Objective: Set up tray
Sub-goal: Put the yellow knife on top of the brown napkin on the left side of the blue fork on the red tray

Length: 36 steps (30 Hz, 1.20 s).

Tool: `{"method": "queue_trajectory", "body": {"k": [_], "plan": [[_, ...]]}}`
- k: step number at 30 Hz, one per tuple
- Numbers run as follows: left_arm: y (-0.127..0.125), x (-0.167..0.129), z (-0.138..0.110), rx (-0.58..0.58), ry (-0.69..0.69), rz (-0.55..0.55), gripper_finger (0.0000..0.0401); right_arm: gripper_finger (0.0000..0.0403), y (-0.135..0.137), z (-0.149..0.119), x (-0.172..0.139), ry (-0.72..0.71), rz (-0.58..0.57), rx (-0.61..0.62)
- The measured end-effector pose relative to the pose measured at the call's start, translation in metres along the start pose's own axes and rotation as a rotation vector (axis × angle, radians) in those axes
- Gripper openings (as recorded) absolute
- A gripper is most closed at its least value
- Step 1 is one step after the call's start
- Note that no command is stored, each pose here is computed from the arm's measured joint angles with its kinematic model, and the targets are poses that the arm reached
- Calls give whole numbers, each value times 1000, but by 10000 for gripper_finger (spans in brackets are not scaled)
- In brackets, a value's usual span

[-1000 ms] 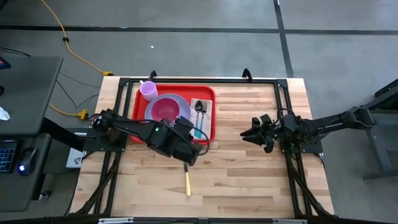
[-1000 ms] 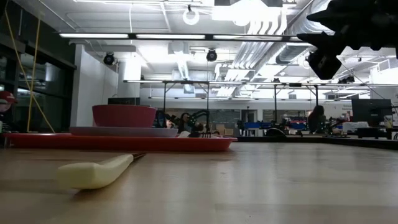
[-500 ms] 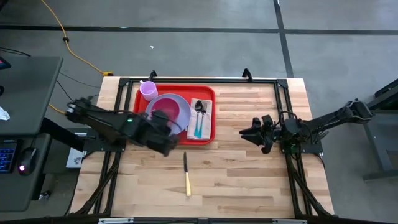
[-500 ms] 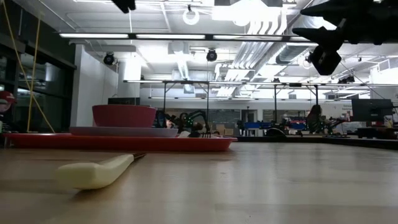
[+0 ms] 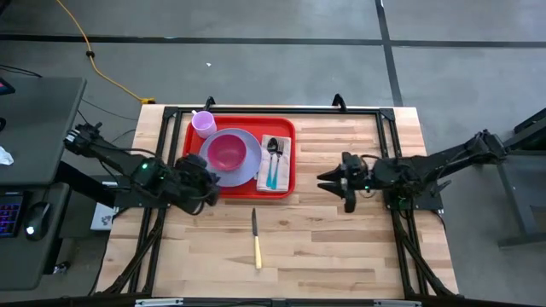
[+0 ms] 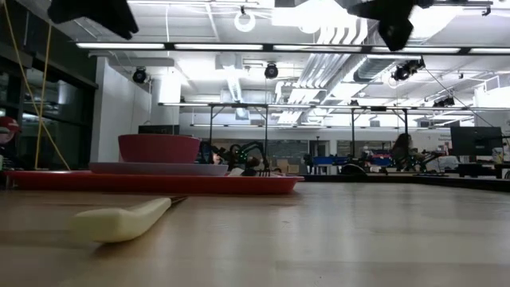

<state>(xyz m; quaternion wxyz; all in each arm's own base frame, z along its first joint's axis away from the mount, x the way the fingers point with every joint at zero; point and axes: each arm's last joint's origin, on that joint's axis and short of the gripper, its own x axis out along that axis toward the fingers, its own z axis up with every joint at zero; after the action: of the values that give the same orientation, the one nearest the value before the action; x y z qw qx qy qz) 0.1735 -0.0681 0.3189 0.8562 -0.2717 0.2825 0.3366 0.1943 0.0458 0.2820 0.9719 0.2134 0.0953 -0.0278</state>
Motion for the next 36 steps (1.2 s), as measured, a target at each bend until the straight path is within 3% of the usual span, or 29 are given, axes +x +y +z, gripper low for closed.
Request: {"method": "queue_trajectory", "body": {"k": [13,23,31,36], "plan": [[46,-19,-40,-17,-25,-190,115,119,37,20,66,191,-31,44],[67,-23,-61,44,2,-283,115,119,66,10,113,321,-18,155],[84,-22,-74,84,39,-354,115,119,76,-4,140,410,126,199],[94,-20,-79,80,57,-387,115,119,73,-12,146,458,121,228]]}}
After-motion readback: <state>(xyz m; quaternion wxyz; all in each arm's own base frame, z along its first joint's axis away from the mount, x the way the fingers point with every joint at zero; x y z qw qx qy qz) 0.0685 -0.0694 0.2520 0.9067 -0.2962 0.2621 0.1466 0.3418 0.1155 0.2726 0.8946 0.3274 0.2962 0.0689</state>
